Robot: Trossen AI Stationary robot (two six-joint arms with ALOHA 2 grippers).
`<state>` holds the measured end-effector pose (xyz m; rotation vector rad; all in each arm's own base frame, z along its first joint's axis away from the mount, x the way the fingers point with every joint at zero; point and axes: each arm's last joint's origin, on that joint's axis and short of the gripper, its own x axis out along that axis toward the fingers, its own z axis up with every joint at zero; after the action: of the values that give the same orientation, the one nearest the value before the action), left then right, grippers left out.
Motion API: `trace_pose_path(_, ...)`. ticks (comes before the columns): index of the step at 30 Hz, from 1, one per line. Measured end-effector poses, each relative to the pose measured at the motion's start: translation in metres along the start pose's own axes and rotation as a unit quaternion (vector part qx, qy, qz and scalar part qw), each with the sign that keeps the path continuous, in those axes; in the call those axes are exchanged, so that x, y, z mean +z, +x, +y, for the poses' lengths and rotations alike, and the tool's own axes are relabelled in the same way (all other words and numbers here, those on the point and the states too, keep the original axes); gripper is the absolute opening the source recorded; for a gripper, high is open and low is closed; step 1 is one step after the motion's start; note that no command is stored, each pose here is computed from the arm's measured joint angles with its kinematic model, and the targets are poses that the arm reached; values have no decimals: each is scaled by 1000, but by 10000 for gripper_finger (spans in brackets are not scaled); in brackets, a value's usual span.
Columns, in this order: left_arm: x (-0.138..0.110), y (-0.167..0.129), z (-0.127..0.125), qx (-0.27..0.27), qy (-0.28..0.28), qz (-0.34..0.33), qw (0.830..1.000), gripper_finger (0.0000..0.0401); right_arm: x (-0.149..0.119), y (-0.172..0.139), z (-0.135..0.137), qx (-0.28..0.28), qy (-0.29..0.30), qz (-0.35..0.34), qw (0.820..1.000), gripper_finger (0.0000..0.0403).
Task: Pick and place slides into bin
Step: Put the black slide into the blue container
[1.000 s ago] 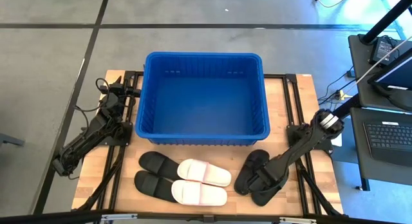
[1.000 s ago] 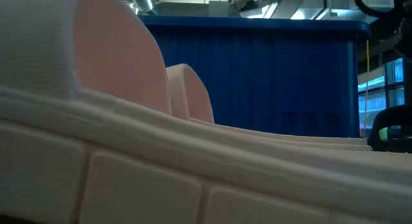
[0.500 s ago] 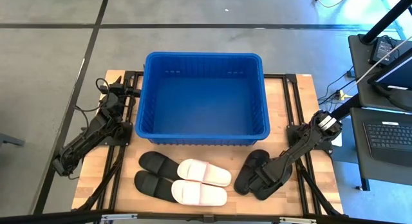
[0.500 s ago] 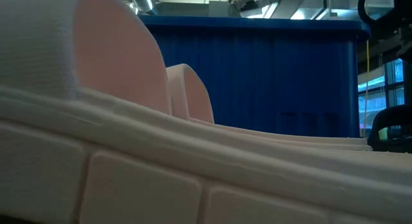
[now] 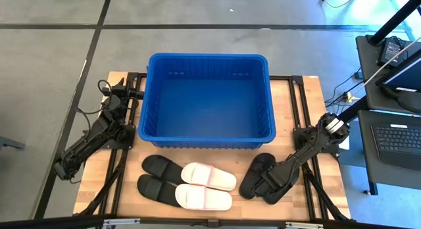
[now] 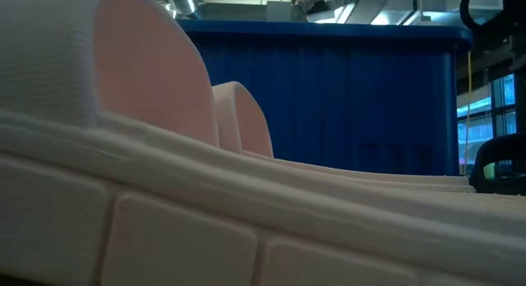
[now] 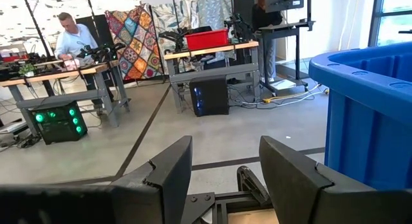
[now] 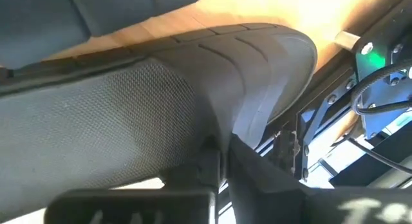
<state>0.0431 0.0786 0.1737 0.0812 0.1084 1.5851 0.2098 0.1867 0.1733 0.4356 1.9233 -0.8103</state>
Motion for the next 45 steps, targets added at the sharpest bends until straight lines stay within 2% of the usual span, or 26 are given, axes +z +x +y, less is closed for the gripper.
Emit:
trace_pose_path(5, 0, 0, 0, 0, 0, 0, 1000, 176, -4, -11, -2, 4, -17, 3, 1000, 16)
trace_pose_path(10, 0, 0, 0, 0, 0, 0, 1000, 176, -17, -46, -18, -10, -22, 9, 1000, 13)
trace_pose_path(17, 0, 0, 0, 0, 0, 0, 1000, 176, -37, -98, -45, 105, -55, -27, 993, 12)
trace_pose_path(23, 0, 0, 0, 0, -1, 0, 1000, 176, -42, -133, -72, 175, -27, -149, 973, 12)
trace_pose_path(28, 0, 0, 0, 0, -1, 0, 1000, 176, -40, -165, -101, 227, -1, -283, 932, 12)
trace_pose_path(32, 0, 0, 0, 1, -13, 0, 1000, 176, -38, -189, -125, 240, -26, -374, 896, 12)
trace_pose_path(34, 0, 0, 0, 0, -13, 0, 1000, 176, -36, -202, -140, 239, -38, -431, 869, 12)
trace_pose_path(36, 0, 0, 0, -1, -13, 0, 1000, 176, -30, -215, -158, 200, -23, -512, 835, 12)
trace_pose_path(39, 0, 0, 0, -1, -13, 0, 1000, 176, -19, -232, -178, 130, -2, -590, 797, 12)
trace_pose_path(41, 0, 0, 0, -1, -13, 0, 1000, 176, -12, -242, -192, 98, -1, -610, 787, 12)
trace_pose_path(45, 0, 0, 0, -1, -13, 0, 1000, 176, 12, -257, -212, 41, 9, -626, 779, 12)
